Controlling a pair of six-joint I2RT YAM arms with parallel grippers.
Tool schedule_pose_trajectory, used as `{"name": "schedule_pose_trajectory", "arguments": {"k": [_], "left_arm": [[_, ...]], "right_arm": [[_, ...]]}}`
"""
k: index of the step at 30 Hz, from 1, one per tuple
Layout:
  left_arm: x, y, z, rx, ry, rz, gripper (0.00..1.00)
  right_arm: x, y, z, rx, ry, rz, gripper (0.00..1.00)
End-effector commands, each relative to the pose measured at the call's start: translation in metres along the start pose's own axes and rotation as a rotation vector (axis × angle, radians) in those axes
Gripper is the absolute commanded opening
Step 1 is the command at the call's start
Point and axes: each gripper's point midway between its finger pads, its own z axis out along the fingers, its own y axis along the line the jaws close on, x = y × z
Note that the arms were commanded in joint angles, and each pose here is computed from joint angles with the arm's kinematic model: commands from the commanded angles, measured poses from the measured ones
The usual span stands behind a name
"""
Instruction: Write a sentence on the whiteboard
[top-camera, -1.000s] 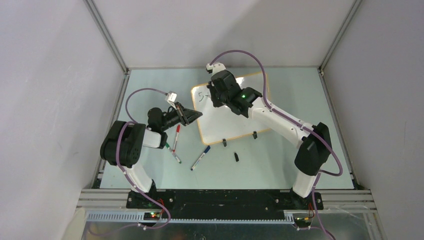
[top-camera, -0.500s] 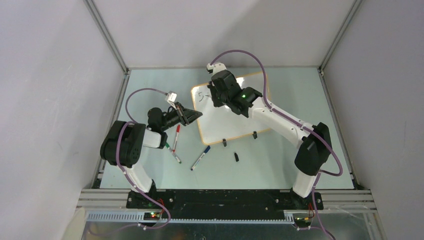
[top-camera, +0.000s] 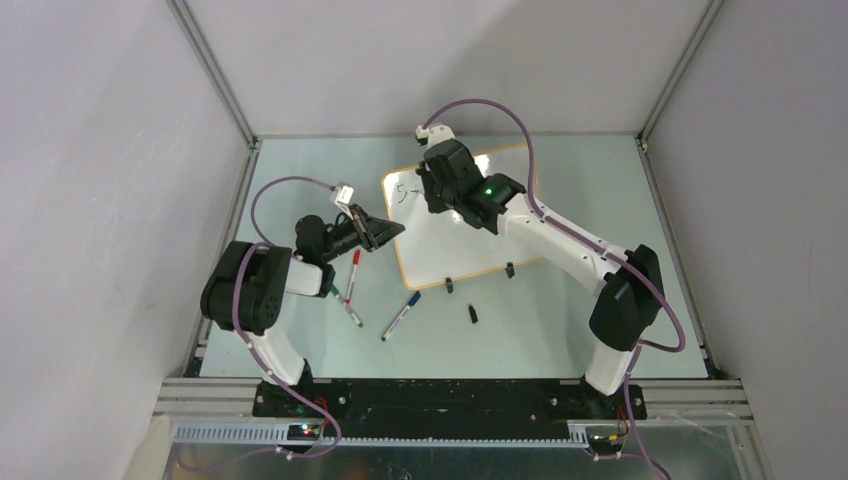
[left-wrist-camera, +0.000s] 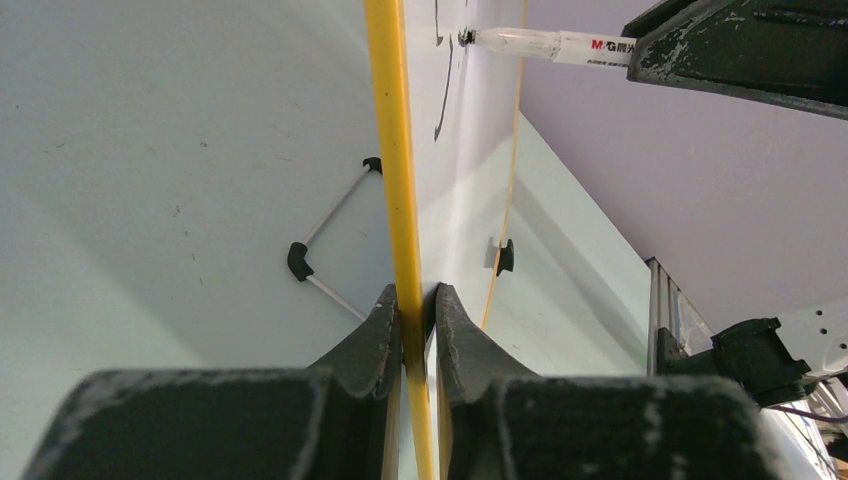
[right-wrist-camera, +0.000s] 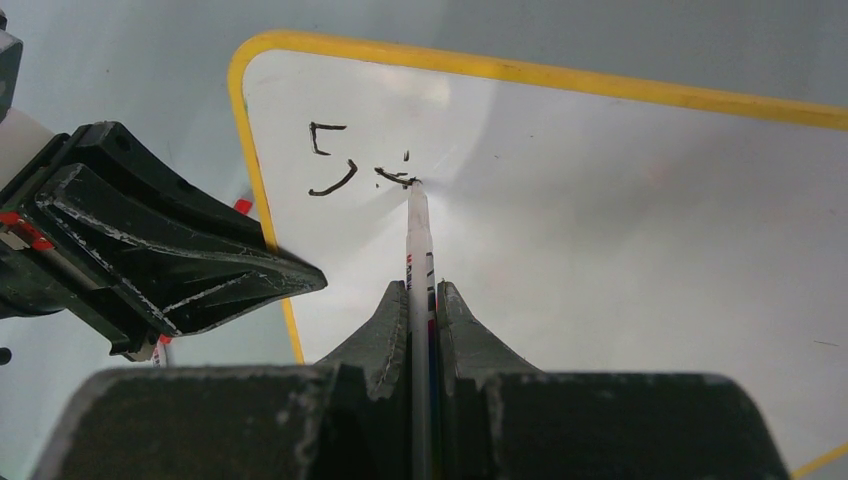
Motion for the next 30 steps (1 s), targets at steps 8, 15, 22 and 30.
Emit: {"name": "schedule_pose_trajectory", "arguments": {"k": [8, 15, 22, 30], "left_arm": [[-0.003, 0.007, 0.002, -0.007, -0.016, 0.071, 0.00], [-0.003, 0.008, 0.002, -0.013, -0.014, 0.070, 0.00], [-0.003, 0.007, 0.002, -0.008, -0.015, 0.069, 0.00], [-0.003, 0.006, 0.002, -0.004, -0.015, 0.070, 0.00]], "right_arm": [[-0.031, -0.010, -0.019, 0.017, -0.083, 0.043, 0.00], [-0.046, -0.003, -0.040, -0.051, -0.160, 0.057, 0.00], [-0.047, 0.004, -0.033, -0.062, -0.141, 0.040, 0.00], [-0.047, 0.012, -0.024, -0.069, -0.128, 0.029, 0.00]]}}
